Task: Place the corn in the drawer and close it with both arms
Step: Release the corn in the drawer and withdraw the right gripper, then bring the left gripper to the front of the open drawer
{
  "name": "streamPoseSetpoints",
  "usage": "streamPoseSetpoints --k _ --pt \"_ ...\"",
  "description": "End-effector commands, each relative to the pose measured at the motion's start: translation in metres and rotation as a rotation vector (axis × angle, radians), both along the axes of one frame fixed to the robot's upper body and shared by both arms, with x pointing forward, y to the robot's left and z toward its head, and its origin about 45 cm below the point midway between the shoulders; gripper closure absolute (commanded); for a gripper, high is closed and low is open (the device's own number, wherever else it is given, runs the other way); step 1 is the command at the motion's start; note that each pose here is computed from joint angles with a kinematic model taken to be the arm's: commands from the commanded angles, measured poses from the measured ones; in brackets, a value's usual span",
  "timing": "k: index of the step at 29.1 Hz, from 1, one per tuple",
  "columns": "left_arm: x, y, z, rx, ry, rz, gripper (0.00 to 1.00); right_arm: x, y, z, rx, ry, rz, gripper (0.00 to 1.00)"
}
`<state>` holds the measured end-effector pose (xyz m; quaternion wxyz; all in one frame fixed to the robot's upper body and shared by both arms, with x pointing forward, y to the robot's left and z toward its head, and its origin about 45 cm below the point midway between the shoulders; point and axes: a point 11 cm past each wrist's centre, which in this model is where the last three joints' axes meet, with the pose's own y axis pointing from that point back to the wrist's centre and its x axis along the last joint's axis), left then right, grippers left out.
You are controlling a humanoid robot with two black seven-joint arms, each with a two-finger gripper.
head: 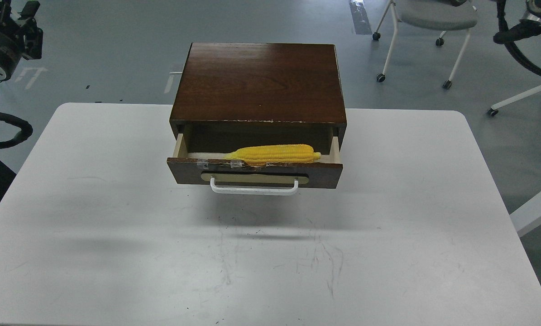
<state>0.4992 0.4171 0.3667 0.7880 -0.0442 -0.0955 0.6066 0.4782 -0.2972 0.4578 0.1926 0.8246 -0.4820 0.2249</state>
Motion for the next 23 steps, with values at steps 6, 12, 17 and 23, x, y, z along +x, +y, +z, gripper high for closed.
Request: streamPoseSetpoints --k 6,12,17,23 --pt "-0.037 -0.092 0.064 0.319 -0.124 -0.406 1.0 0.007 -0.111 -0.053 0.499 0.159 -0.325 0.0" --pt "-0.115 -0.173 0.059 0.623 -0.212 -0.765 1.0 -0.008 -0.134 -0.106 0.925 0.288 -0.387 0.01" --pt "-0.161 -0.206 0.011 0.974 -0.27 -0.963 1.0 -0.02 -0.148 -0.145 1.127 0.299 -0.453 0.0" --pt "-0.189 -0.226 -0.04 1.345 -0.377 -1.11 1.0 -0.026 -0.166 -0.166 1.202 0.265 -0.486 0.0"
